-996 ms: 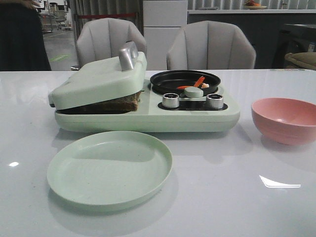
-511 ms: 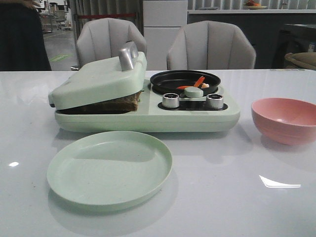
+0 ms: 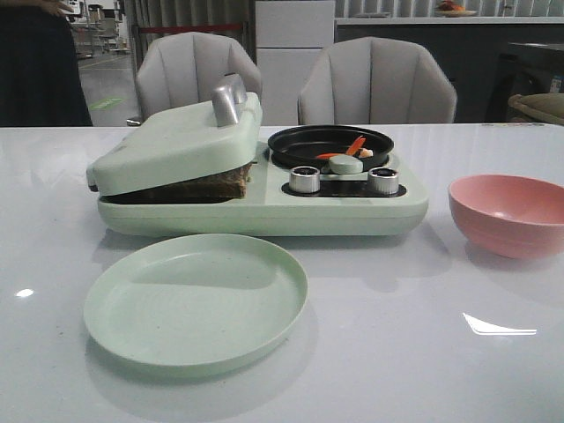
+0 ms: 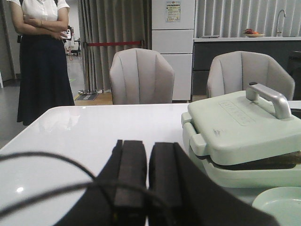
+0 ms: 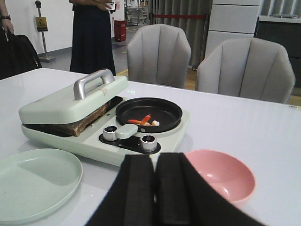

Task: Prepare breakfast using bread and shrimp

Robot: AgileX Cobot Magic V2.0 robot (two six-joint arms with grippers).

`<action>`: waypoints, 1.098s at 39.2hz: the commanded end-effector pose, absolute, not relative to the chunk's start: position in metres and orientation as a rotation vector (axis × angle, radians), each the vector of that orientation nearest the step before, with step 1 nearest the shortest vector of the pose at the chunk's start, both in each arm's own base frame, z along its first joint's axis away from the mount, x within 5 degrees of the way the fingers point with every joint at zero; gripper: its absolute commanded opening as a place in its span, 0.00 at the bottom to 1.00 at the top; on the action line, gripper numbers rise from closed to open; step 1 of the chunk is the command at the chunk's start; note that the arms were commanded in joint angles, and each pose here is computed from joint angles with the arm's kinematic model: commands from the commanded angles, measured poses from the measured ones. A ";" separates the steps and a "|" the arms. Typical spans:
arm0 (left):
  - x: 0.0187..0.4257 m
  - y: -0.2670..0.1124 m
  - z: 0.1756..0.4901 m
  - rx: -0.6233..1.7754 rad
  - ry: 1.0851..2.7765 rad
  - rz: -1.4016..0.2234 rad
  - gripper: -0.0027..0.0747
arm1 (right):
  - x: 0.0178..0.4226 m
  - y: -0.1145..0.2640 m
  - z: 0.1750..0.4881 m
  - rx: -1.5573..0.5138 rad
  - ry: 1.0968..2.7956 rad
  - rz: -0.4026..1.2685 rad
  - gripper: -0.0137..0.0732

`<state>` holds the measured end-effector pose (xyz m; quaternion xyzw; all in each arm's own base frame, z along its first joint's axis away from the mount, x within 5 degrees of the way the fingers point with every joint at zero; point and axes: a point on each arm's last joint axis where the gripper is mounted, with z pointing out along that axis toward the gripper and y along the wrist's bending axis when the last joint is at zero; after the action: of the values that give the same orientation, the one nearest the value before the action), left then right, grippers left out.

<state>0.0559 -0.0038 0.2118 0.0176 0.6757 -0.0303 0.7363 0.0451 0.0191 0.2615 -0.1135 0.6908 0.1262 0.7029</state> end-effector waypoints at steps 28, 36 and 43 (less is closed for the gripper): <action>0.055 -0.004 0.213 0.024 1.407 -0.086 0.18 | 0.047 0.007 0.271 -0.141 1.394 0.073 0.32; 0.055 -0.004 0.213 0.024 1.407 -0.086 0.18 | 0.048 0.004 0.253 -0.096 1.399 0.036 0.32; 0.055 -0.004 0.213 0.024 1.407 -0.086 0.18 | 0.049 0.004 0.233 -0.039 1.415 0.088 0.32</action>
<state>0.0559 -0.0038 0.2118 0.0171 0.6757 -0.0309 0.7363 0.0522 0.0049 0.2230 -0.0315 0.6924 0.0333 0.7201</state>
